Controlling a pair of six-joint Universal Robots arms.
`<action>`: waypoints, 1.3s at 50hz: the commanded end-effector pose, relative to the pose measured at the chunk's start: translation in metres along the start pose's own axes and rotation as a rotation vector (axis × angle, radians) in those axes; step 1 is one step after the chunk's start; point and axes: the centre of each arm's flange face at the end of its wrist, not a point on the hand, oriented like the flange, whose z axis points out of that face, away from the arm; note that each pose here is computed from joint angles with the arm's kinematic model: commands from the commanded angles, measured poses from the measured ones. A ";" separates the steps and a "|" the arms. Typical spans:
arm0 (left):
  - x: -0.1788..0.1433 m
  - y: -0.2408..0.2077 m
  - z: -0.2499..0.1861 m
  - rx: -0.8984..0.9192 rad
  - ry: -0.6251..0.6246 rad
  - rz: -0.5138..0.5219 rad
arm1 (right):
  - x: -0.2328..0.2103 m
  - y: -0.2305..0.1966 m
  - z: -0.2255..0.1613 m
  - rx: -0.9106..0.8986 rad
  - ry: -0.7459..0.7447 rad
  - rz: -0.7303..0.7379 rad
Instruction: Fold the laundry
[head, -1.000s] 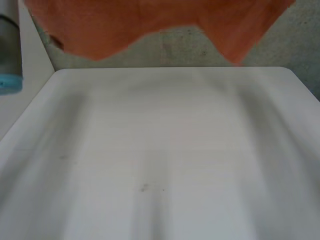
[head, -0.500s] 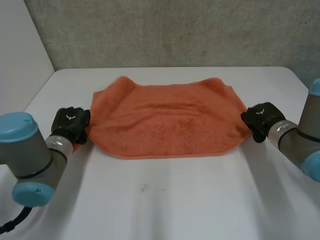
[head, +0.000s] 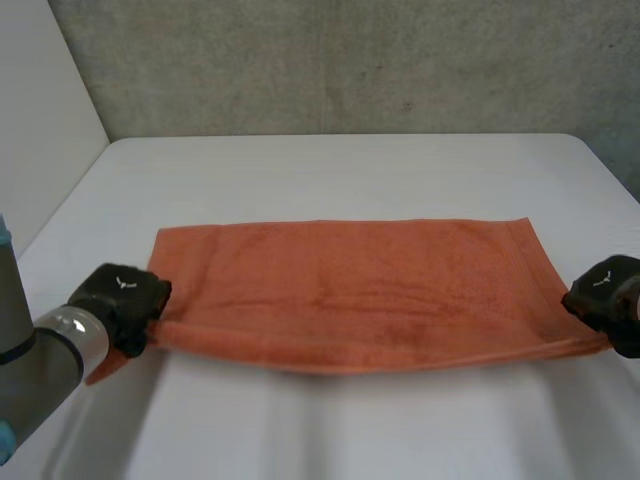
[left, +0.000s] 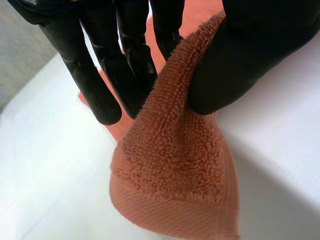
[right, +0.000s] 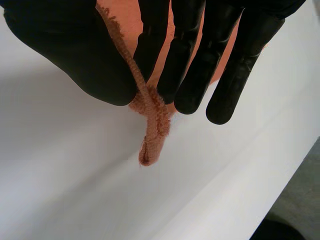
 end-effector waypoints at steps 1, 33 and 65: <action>-0.008 -0.013 0.049 0.116 -0.071 0.008 | 0.022 -0.013 0.053 0.086 0.144 0.028; -0.012 -0.065 0.168 0.488 -0.277 0.159 | 0.043 -0.084 0.191 0.380 0.483 0.288; -0.020 -0.020 0.100 0.153 -0.047 0.085 | 0.022 -0.034 0.091 0.361 0.197 0.470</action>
